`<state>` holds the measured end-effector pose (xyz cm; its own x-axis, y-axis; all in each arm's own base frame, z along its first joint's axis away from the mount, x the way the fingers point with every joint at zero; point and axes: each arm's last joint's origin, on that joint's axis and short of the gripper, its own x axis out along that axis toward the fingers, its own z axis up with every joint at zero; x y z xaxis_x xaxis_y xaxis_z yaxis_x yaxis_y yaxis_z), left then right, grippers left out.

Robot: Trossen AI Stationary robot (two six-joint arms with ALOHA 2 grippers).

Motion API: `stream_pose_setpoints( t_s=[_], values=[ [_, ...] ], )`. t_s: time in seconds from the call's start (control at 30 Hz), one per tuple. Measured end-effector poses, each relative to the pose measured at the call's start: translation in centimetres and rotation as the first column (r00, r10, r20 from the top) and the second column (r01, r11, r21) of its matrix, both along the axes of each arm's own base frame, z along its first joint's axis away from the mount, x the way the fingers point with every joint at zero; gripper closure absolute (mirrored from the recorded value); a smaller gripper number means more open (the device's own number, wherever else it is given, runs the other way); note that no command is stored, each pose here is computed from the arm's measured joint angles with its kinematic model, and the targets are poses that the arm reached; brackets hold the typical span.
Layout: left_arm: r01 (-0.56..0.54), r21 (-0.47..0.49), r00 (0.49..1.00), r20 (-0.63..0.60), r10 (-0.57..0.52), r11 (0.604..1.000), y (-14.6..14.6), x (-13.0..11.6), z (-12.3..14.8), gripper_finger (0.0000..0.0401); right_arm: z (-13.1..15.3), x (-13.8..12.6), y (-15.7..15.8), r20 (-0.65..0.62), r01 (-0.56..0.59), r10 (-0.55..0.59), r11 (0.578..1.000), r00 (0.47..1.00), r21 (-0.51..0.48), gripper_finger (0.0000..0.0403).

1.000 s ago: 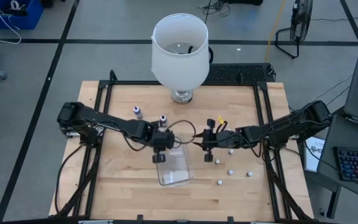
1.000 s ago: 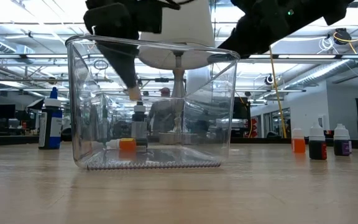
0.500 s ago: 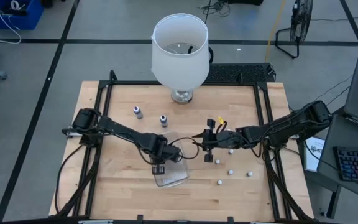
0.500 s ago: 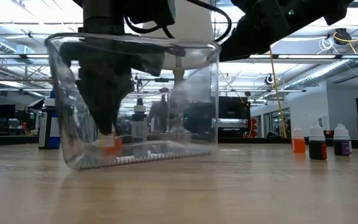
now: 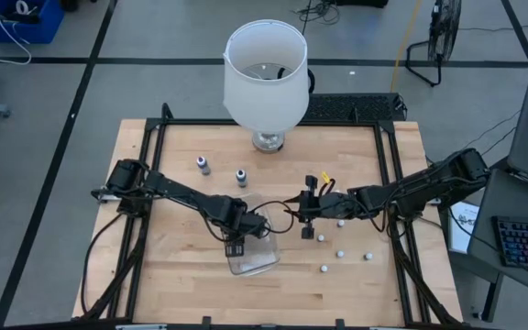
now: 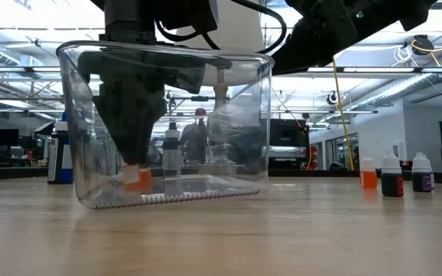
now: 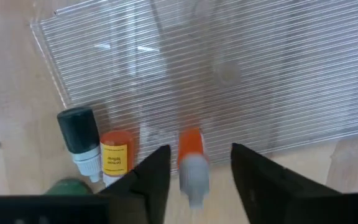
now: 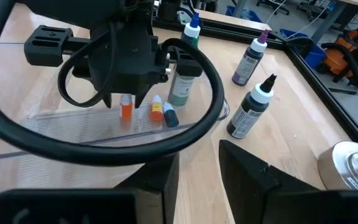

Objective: Pick & Place food coloring
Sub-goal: Put the orange food coloring bottle into the bin

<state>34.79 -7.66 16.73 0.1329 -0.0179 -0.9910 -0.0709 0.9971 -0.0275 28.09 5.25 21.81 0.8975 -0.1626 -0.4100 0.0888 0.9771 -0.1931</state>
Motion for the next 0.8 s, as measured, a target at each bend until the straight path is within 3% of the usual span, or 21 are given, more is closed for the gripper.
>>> stream_pose_setpoints(
  t_s=[0.27,0.57,0.7,0.8],
  values=[
    [-0.002,-0.029,0.999,0.049,0.004,1.0,0.2,-0.1,1.2,0.0159,0.0,0.0,0.0,0.0,0.0,0.0,1.0,1.0,0.0,0.0301],
    [-0.019,-0.061,0.976,0.215,0.032,0.998,1.3,-1.4,6.4,0.0138,0.5,-0.4,-0.1,0.009,0.001,-0.001,1.0,1.0,0.004,0.03],
    [0.058,0.003,0.937,0.346,-0.055,0.998,1.5,-2.7,9.0,0.0141,2.2,-2.0,-0.4,-0.019,0.009,-0.009,1.0,1.0,0.012,0.03],
    [0.135,0.056,0.859,0.49,-0.145,0.989,1.1,-4.1,10.4,0.0145,4.8,-3.8,-0.9,-0.056,0.063,-0.058,0.994,0.997,0.093,0.0299]
  ],
)
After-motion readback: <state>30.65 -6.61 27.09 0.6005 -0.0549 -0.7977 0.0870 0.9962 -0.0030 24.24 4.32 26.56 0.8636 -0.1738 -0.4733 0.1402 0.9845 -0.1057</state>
